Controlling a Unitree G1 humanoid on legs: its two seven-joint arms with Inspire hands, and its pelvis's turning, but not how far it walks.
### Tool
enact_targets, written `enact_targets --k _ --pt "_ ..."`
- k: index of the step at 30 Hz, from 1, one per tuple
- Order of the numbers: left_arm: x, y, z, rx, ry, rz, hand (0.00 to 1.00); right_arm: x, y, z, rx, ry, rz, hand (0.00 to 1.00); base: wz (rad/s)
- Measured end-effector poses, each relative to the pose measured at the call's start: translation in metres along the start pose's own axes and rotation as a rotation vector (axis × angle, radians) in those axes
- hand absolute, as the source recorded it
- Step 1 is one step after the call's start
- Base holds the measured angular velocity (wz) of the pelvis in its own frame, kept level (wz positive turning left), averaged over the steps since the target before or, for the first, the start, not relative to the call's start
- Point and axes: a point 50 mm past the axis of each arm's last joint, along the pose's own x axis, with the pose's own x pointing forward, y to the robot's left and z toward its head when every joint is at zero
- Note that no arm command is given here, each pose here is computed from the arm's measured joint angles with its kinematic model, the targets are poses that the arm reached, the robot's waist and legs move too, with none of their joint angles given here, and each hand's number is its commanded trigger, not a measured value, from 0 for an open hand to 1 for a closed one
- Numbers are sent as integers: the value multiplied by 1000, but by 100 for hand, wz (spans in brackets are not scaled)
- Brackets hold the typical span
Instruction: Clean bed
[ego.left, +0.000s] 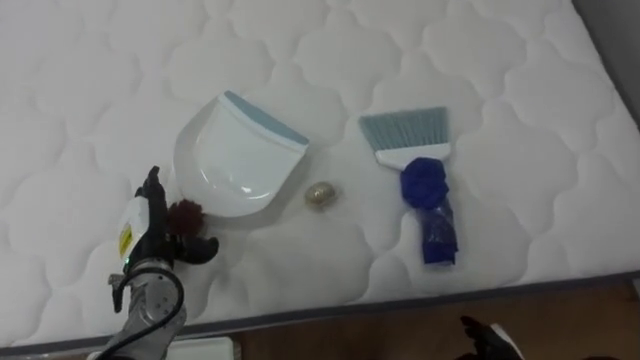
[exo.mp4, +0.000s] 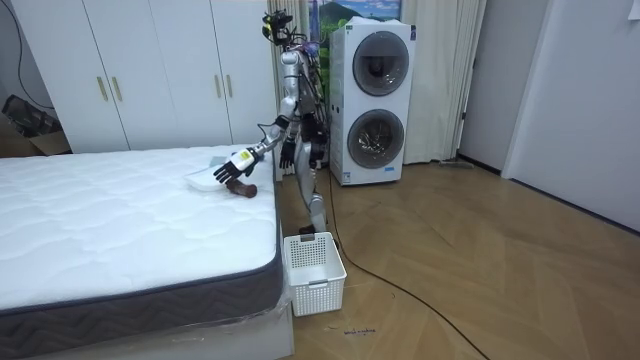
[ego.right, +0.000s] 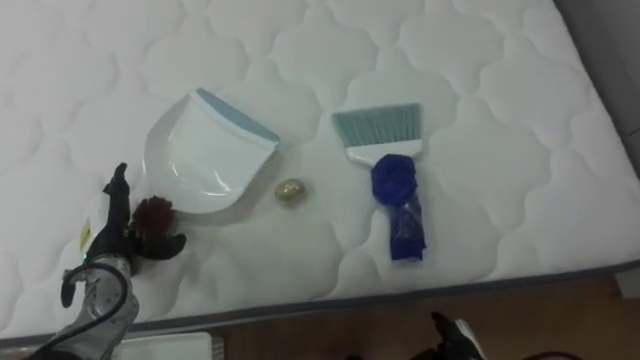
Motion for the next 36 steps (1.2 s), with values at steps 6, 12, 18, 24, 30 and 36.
enact_targets --k 6,12,18,24,30,36 --pt "6 7 4 6 -17 20 0 1 -4 2 29 -3 -6 0 2" --pt "7 8 6 5 -21 40 0 1 -6 5 53 -9 -11 0 3" --pt "5 7 1 19 2 32 0 2 -8 10 69 -17 -17 0 8" --pt "8 9 -2 36 23 49 0 3 -13 14 70 -31 -27 0 -1" --pt "17 13 2 40 49 53 0 5 -16 22 68 -51 -29 0 3" --pt "21 16 8 33 37 60 0 6 -19 34 74 -94 -38 0 -6"
